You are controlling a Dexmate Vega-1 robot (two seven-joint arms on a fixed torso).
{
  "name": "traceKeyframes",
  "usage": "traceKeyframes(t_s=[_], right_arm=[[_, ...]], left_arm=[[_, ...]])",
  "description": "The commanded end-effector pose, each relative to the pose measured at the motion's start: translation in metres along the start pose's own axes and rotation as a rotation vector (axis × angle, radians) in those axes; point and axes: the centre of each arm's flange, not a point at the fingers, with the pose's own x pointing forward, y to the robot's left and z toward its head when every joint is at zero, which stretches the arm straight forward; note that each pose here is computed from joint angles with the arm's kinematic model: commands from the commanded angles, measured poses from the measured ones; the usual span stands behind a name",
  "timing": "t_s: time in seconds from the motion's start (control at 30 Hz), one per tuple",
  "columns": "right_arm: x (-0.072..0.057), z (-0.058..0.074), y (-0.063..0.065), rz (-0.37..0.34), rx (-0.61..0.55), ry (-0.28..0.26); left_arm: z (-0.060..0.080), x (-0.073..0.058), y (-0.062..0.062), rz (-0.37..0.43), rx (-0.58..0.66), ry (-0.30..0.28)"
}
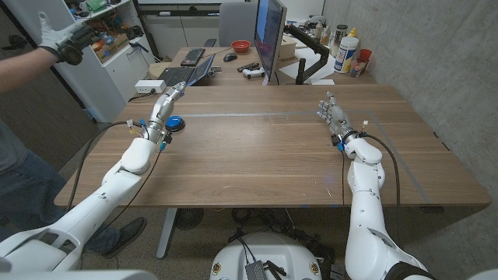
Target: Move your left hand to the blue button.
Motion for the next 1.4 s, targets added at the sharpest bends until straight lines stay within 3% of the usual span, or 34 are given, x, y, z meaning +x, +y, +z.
traceKeyframes(t_s=[0.03,0.23,0.57,0.97,1.23,1.4], right_arm=[[-0.004,0.013,0.000,-0.026,-0.048,-0.063],[-0.004,0.014,-0.001,-0.026,-0.049,-0.067],[-0.004,0.013,-0.003,-0.023,-0.050,-0.061],[-0.002,0.017,-0.002,-0.018,-0.070,-0.063],[-0.001,0.013,-0.004,-0.021,-0.061,-0.047],[-0.001,0.010,-0.005,-0.019,-0.057,-0.047]], left_arm=[[0.008,-0.002,0.023,0.006,0.121,-0.065],[0.009,-0.002,0.036,0.012,0.159,-0.069],[0.017,-0.001,0.052,0.011,0.274,-0.124],[0.017,0.005,0.069,0.020,0.352,-0.128],[0.023,0.006,0.072,0.008,0.549,-0.231],[0.022,0.005,0.072,0.008,0.575,-0.239]])
